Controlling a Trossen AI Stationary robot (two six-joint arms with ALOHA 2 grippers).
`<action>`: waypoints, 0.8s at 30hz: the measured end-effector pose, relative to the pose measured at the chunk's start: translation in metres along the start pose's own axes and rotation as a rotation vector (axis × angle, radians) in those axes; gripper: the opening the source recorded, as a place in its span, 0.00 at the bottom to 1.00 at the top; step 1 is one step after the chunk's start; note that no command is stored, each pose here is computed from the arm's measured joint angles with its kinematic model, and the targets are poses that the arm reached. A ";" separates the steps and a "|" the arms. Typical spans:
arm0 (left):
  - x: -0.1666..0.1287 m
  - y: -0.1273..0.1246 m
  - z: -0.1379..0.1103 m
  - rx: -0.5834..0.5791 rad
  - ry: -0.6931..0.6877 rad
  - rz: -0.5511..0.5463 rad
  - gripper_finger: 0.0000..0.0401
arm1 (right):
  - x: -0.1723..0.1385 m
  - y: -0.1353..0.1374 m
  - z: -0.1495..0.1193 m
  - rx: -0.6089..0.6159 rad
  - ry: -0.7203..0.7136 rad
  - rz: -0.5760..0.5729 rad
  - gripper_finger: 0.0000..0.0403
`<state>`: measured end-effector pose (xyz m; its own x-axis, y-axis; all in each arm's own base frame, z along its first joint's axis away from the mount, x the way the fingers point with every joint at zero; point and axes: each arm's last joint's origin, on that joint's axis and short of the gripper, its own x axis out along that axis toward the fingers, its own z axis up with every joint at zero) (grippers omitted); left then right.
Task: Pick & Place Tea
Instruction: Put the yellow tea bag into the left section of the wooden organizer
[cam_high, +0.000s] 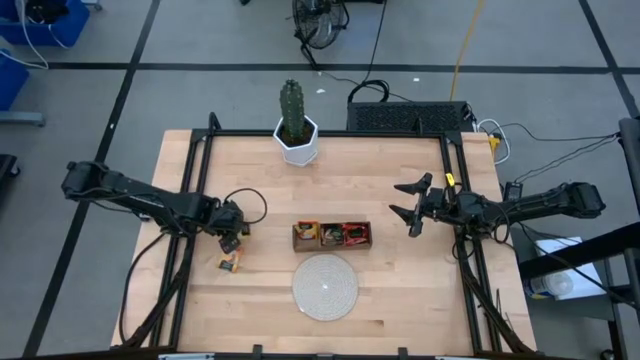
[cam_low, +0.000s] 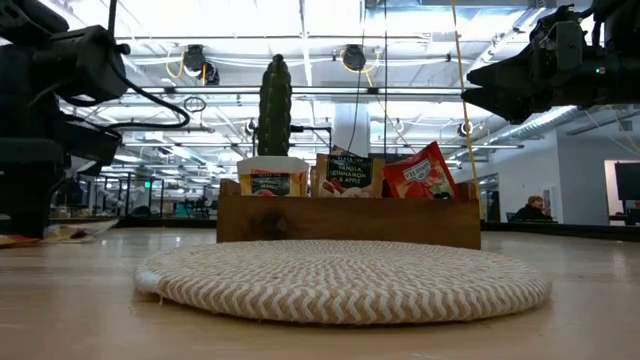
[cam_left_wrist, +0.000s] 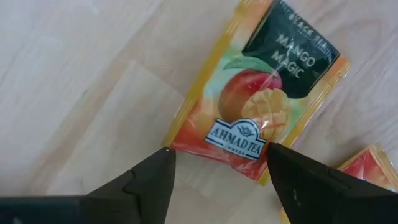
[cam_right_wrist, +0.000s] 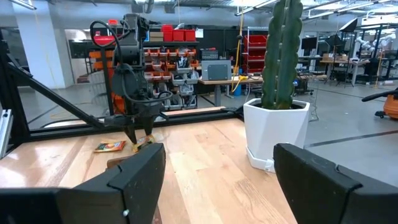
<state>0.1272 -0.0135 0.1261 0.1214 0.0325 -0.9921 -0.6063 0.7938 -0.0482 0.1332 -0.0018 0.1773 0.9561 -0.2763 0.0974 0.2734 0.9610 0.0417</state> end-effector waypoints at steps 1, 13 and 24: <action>0.000 0.000 0.000 0.000 -0.003 0.002 0.64 | 0.000 0.000 0.000 0.000 0.000 0.000 0.69; -0.021 -0.009 0.008 0.155 0.002 0.020 0.64 | 0.000 0.000 0.000 0.000 0.000 0.000 0.70; -0.026 -0.016 0.015 0.296 -0.097 0.015 0.64 | 0.000 0.000 0.000 0.000 0.000 0.000 0.69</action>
<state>0.1455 -0.0181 0.1545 0.1970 0.0922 -0.9761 -0.3555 0.9345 0.0165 0.1332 -0.0018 0.1773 0.9561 -0.2763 0.0974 0.2734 0.9610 0.0420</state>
